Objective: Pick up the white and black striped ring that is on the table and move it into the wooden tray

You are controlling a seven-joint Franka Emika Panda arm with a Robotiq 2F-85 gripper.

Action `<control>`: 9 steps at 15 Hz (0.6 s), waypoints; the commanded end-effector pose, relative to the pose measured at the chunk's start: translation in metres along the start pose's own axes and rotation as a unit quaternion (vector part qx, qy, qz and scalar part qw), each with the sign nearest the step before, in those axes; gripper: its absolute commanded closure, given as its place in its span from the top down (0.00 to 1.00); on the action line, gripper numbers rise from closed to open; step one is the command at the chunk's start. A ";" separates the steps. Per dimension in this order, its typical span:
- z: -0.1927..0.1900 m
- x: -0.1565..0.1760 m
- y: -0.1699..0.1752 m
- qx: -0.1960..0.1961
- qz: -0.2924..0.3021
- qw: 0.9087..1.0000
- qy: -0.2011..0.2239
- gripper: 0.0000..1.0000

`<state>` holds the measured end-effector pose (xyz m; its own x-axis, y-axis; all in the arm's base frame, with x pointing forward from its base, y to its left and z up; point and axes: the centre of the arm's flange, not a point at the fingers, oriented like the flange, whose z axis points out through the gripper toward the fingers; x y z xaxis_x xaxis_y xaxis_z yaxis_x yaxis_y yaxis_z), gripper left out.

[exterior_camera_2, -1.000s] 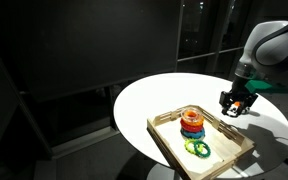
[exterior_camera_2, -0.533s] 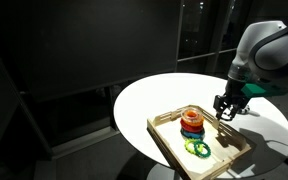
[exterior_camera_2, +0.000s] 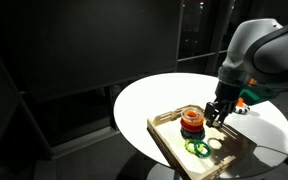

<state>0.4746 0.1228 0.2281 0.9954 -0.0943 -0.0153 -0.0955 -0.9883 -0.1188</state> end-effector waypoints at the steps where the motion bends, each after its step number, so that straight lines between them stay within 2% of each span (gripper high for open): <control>1: 0.002 -0.003 -0.022 0.021 -0.054 0.998 0.001 0.41; 9: 0.035 -0.013 -0.048 0.028 -0.118 0.993 -0.013 0.41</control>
<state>0.4603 0.1722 0.2128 0.9939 0.1105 -0.0059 0.1081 -0.9803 -0.1651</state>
